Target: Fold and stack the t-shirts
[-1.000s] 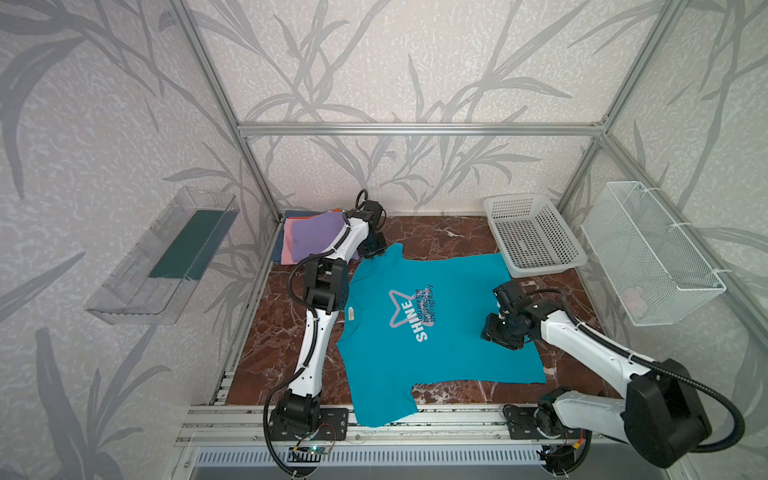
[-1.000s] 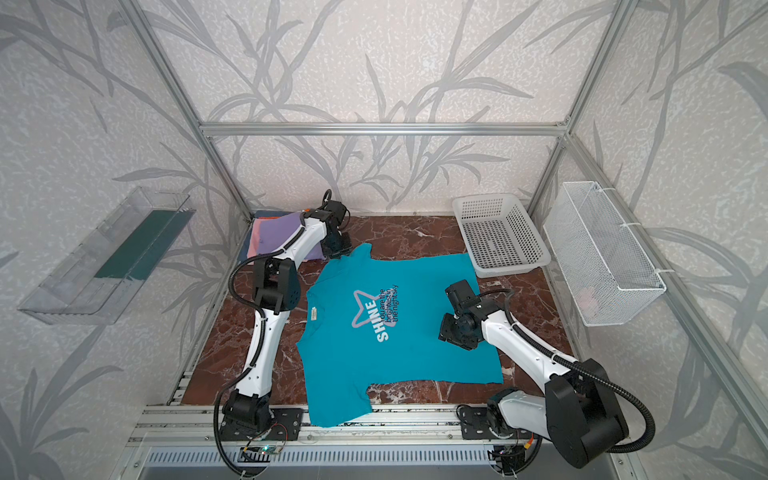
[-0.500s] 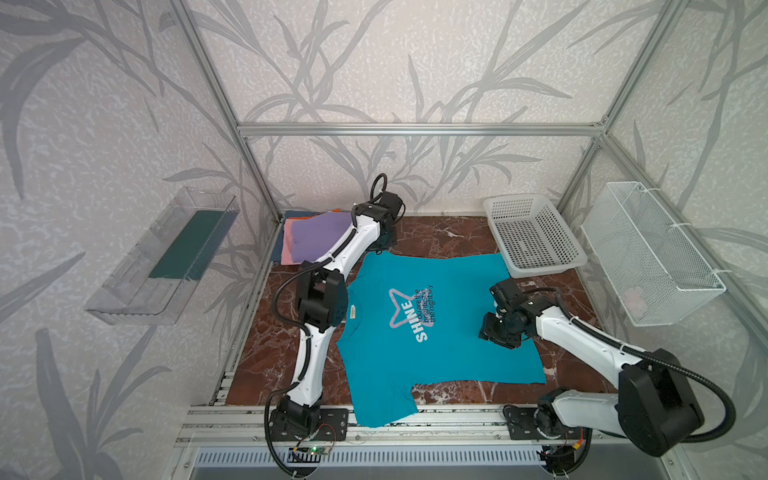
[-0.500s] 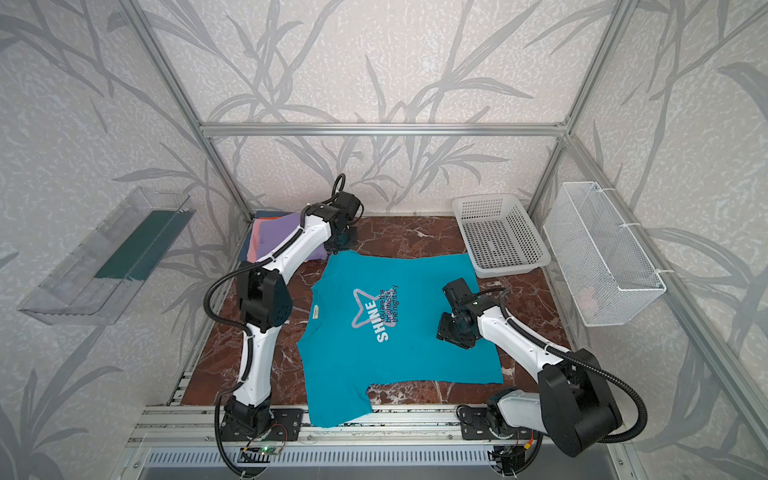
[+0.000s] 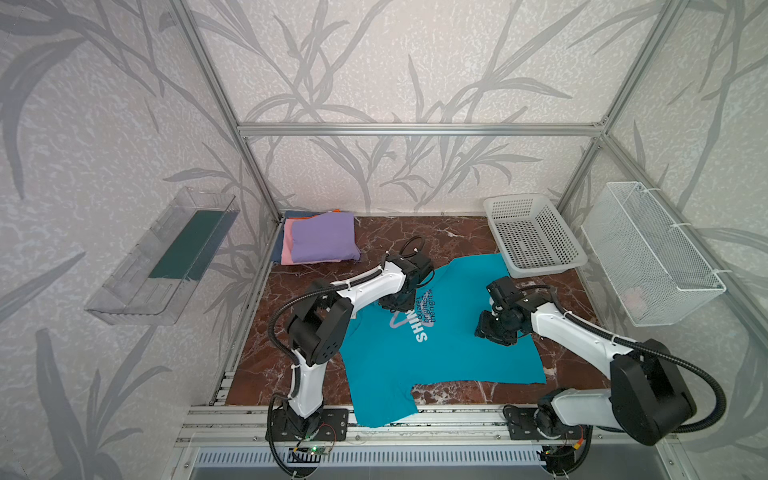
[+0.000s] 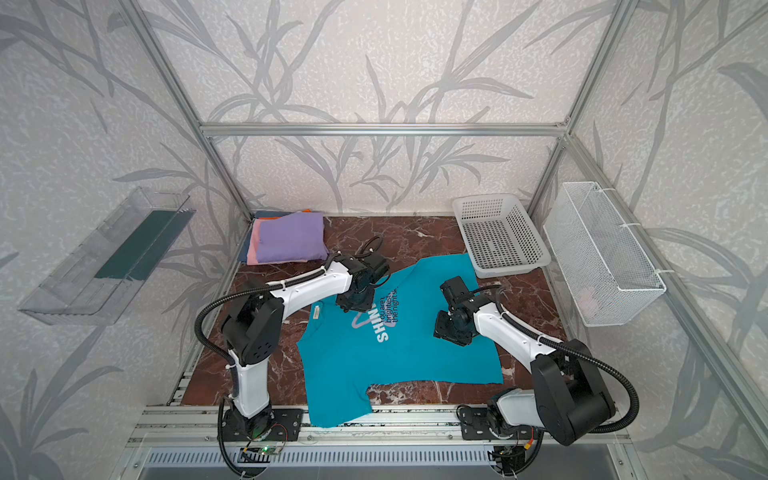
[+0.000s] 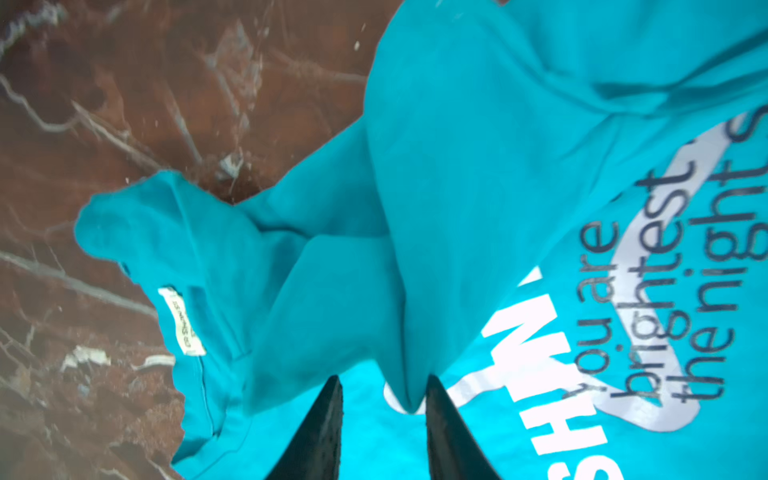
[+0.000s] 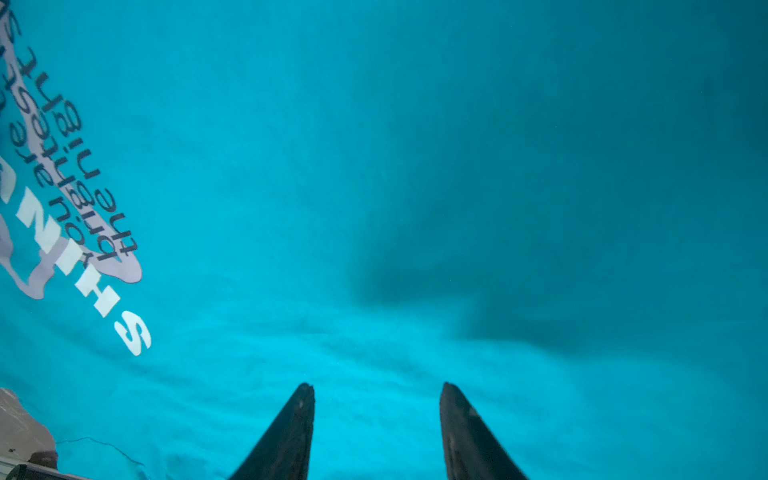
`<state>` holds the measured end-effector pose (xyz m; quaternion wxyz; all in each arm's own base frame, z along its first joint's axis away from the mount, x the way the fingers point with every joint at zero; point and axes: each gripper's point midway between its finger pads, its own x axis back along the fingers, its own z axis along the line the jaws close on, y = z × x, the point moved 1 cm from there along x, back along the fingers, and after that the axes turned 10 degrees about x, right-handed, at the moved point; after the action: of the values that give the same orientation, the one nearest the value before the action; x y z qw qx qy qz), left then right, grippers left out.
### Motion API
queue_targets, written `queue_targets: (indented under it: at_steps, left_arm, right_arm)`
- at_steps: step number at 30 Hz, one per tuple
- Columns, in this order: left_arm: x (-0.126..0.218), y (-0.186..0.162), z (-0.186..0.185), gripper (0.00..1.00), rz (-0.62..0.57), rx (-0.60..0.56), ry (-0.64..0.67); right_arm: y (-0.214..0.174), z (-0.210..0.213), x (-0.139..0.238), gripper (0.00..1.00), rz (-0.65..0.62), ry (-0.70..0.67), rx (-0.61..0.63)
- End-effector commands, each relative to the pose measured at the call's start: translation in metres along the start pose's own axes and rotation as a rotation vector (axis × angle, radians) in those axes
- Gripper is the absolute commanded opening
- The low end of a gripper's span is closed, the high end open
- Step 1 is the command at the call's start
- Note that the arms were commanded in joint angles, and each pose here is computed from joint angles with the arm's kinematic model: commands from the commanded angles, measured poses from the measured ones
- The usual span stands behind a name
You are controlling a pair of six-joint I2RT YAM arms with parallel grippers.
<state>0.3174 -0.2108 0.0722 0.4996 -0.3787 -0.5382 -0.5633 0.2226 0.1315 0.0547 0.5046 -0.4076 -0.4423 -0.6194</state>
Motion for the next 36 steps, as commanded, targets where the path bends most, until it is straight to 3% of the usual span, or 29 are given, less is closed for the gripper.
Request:
queue_targets:
  at_steps: [1, 5, 9, 15, 22, 24, 28, 36]
  left_arm:
    - [0.041, 0.031, 0.015, 0.37, -0.117, 0.066, -0.019]
    - [0.044, 0.072, 0.026, 0.4, -0.158, 0.147, -0.055]
    - [0.021, 0.09, 0.026, 0.4, -0.098, 0.2, -0.081]
    - [-0.018, 0.077, 0.006, 0.47, 0.014, 0.199, -0.112]
    - [-0.041, 0.057, -0.01, 0.54, 0.09, 0.205, -0.164]
    - [-0.046, 0.05, -0.01, 0.43, 0.109, 0.21, -0.166]
    - [-0.043, 0.05, -0.003, 0.0, 0.102, 0.206, -0.143]
    - [0.016, 0.114, 0.013, 0.0, -0.085, 0.17, -0.112]
  right_arm:
    - [0.004, 0.006, 0.003, 0.5, -0.013, 0.022, 0.011]
    - [0.002, 0.006, 0.003, 0.5, -0.013, 0.022, 0.011]
    - [0.0, 0.007, 0.007, 0.49, -0.016, 0.02, 0.017]
    - [-0.004, 0.002, 0.009, 0.5, -0.024, 0.005, 0.008]
    - [-0.004, 0.003, 0.005, 0.5, -0.006, 0.003, 0.017]
    - [-0.002, 0.004, 0.004, 0.49, 0.0, 0.005, 0.018]
    - [0.0, 0.005, 0.001, 0.49, 0.001, 0.004, 0.02]
    - [0.003, 0.007, -0.001, 0.49, 0.007, 0.004, 0.026]
